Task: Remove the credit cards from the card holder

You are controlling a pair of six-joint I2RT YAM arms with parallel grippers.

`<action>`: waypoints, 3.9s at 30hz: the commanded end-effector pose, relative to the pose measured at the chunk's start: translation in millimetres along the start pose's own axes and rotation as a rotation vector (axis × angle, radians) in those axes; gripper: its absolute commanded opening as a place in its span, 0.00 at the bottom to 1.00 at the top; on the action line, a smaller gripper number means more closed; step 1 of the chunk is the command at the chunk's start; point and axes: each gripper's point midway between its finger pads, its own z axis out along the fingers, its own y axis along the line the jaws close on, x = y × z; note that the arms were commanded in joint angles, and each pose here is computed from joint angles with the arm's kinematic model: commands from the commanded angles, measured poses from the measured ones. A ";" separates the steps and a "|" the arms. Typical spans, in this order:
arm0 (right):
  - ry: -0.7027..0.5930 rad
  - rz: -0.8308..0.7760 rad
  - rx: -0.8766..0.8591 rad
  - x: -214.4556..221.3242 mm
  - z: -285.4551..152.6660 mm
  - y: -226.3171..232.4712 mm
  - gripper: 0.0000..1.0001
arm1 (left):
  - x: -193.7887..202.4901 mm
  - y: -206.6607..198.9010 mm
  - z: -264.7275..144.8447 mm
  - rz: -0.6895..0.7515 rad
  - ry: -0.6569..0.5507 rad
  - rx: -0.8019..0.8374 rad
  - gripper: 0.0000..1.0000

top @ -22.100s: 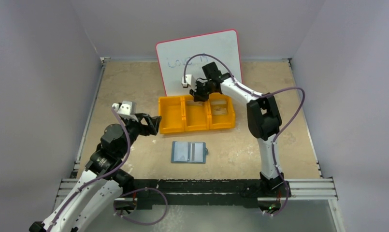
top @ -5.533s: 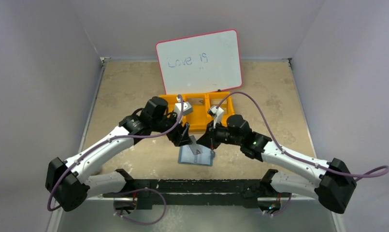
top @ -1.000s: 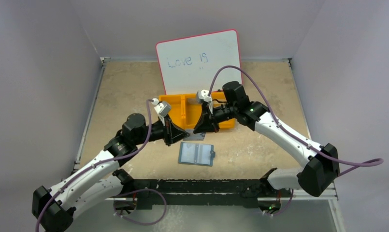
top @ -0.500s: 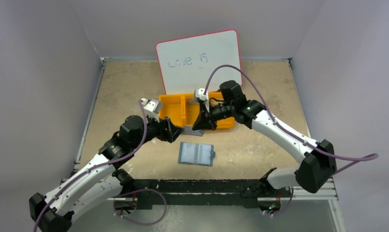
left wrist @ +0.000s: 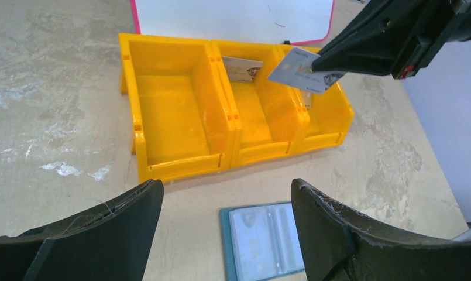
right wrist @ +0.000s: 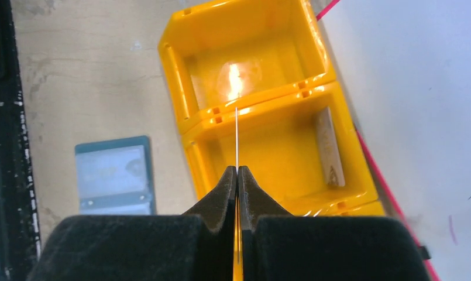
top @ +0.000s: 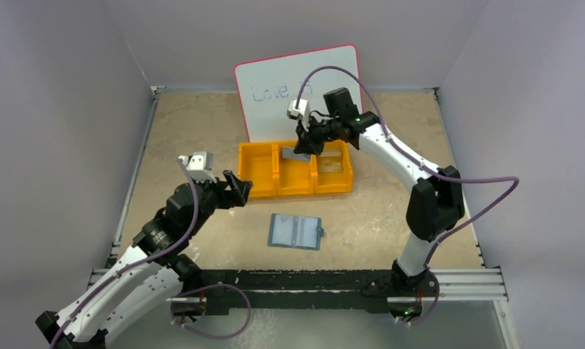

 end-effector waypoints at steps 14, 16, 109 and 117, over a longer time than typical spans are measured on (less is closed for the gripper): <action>0.102 -0.202 0.005 25.5 38.9 -50.9 0.00 | 6.0 4.3 2.1 -0.013 0.005 -0.014 0.80; 0.094 -0.204 -0.011 25.1 43.4 -52.4 0.00 | 5.6 4.2 1.6 -0.013 0.004 -0.013 0.80; -0.482 0.382 0.470 -5.5 -54.7 27.9 0.38 | 44.6 14.3 22.9 -0.073 0.113 -0.074 0.74; -0.416 0.628 0.347 44.5 -29.4 105.0 0.36 | 98.7 13.2 35.5 -0.113 0.284 -0.049 0.64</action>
